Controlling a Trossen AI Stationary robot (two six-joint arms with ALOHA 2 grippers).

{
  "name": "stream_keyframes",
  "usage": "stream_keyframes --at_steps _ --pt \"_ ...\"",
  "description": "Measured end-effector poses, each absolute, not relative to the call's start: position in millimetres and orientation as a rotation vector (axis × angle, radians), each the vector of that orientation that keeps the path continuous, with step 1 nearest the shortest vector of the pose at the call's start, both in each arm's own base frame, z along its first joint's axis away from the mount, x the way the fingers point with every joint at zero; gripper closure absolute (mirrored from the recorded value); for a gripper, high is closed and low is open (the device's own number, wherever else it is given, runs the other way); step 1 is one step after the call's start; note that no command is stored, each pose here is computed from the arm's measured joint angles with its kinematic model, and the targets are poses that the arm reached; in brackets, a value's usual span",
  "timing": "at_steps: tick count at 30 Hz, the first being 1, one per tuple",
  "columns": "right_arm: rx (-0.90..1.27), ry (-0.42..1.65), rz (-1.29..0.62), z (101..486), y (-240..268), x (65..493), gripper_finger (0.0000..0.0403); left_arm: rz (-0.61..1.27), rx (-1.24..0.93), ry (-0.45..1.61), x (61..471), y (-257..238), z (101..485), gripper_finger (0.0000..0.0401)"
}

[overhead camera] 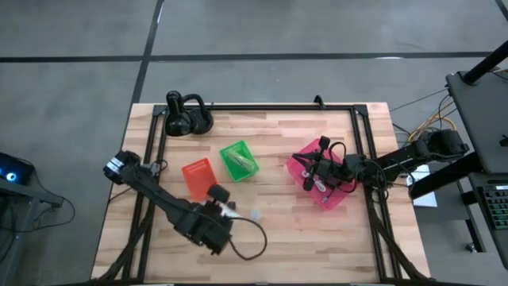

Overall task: Pick and place items into bin
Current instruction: Put the card reader box into the green bin

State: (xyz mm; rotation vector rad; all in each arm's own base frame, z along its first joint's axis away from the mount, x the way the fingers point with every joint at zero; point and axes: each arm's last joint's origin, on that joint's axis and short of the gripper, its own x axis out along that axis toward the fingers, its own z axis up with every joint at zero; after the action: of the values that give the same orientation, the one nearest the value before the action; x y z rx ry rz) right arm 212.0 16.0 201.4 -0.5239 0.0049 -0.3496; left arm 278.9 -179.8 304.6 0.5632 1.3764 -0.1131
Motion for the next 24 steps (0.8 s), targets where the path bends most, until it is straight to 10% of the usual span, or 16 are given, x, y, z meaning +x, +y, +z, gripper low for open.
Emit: stream_keyframes --at_steps 24 --pt "-0.529 0.012 -0.348 200.8 15.9 212.1 0.0394 -0.010 0.805 1.444 336.2 -49.4 289.8 0.0382"
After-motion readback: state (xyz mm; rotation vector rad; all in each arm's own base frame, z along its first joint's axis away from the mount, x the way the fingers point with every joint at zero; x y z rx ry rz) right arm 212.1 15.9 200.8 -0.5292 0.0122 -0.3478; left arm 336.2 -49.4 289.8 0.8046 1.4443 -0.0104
